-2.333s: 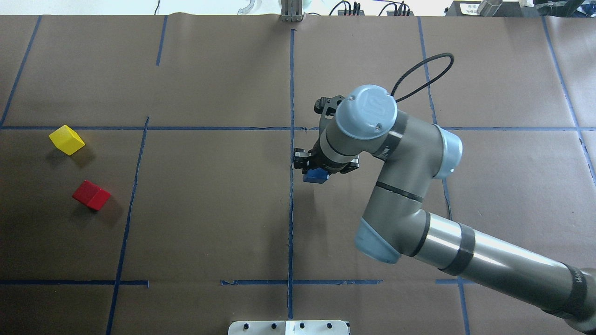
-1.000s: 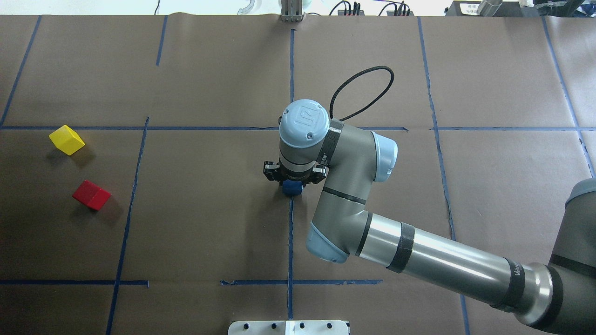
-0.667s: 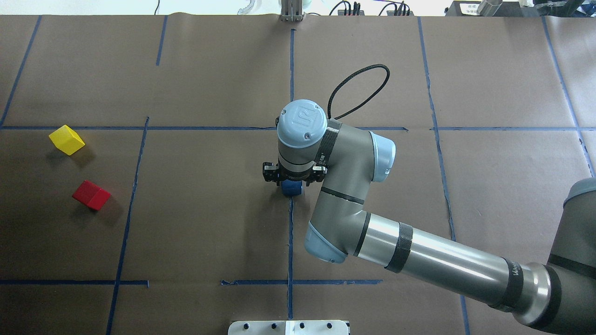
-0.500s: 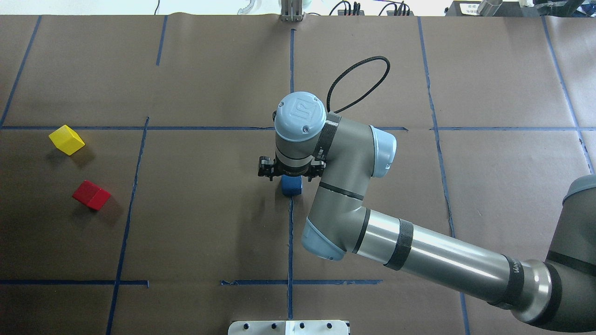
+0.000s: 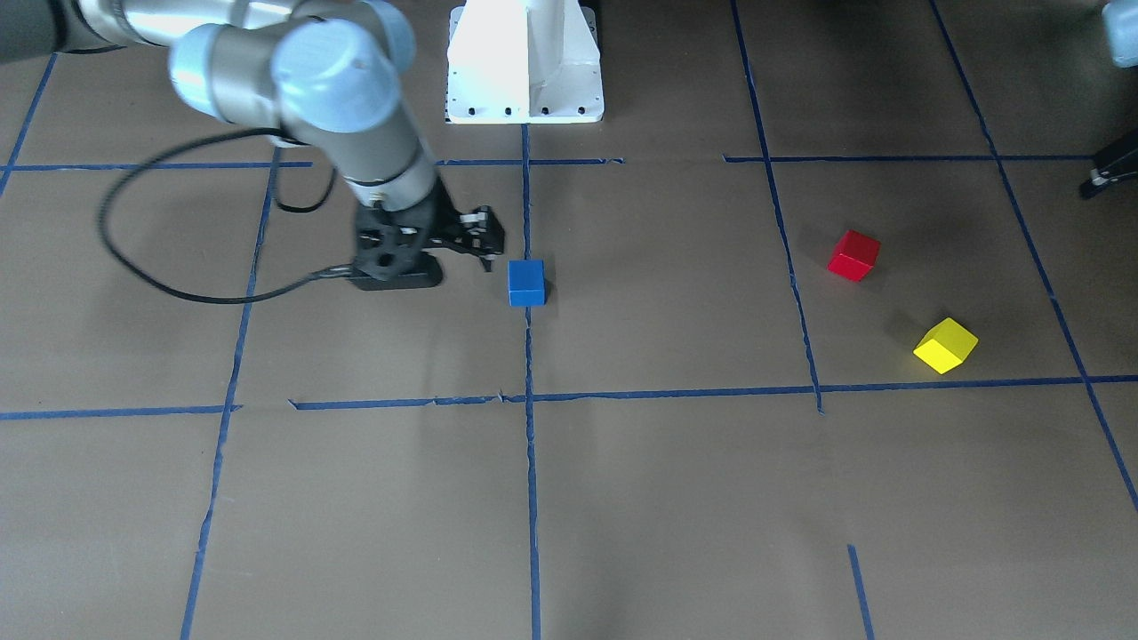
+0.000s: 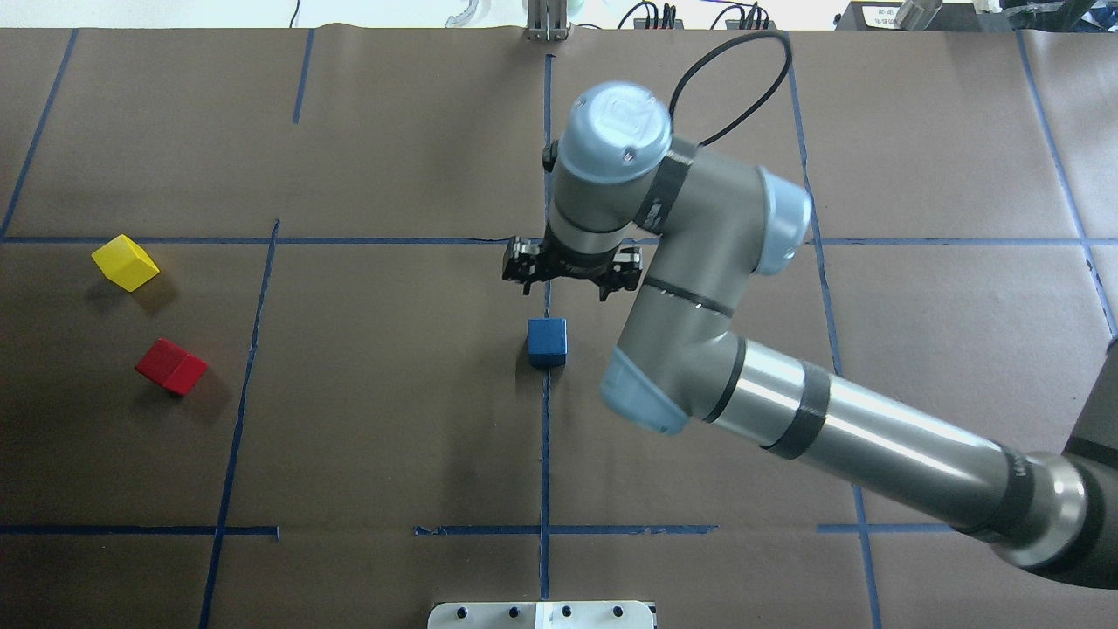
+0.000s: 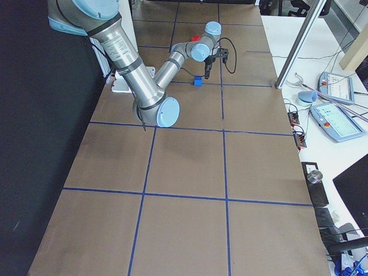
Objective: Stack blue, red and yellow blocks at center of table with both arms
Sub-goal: 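Set the blue cube down, open the right gripper and lift away, then lower the left gripper onto the red cube and grasp it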
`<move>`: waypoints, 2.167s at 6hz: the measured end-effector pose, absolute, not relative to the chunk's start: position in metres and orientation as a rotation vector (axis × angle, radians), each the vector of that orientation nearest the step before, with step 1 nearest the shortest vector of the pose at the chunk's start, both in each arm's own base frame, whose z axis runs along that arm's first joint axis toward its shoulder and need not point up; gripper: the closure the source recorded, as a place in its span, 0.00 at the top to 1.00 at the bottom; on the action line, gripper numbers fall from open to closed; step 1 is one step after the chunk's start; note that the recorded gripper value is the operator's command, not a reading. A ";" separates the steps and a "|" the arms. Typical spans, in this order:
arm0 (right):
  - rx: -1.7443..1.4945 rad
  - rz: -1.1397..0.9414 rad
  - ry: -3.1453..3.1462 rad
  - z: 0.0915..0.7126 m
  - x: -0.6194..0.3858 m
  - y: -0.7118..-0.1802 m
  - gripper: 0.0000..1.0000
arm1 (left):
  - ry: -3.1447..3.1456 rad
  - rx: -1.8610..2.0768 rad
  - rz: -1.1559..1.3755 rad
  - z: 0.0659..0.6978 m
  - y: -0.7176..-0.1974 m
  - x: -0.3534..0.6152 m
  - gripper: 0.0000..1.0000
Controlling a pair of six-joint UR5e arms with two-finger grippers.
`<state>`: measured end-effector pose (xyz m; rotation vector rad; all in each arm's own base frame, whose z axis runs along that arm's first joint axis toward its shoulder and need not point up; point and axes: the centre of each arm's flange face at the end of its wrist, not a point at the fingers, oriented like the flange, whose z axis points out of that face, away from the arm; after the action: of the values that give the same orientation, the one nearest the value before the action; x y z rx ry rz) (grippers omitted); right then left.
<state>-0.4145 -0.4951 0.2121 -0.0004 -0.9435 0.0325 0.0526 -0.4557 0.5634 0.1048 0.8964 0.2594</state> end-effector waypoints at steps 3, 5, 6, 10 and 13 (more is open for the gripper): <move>0.052 -0.072 -0.914 0.274 -0.348 -0.489 1.00 | 0.849 0.287 0.550 0.522 -0.434 0.211 1.00; 0.057 -0.093 -0.900 0.286 -0.346 -0.487 1.00 | 0.806 0.322 0.616 0.518 -0.425 0.252 1.00; 0.059 -0.094 -0.896 0.288 -0.346 -0.487 1.00 | 0.813 0.310 0.603 0.515 -0.422 0.263 1.00; 0.058 -0.096 -0.895 0.288 -0.347 -0.487 1.00 | 0.829 0.230 0.540 0.517 -0.413 0.298 1.00; 0.057 -0.097 -0.898 0.287 -0.347 -0.487 1.00 | 0.825 0.204 0.524 0.527 -0.416 0.304 0.85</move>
<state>-0.3465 -0.4868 0.2875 0.0574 -0.8976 -0.0968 0.3042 -0.4158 0.5266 0.2037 0.8246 0.5240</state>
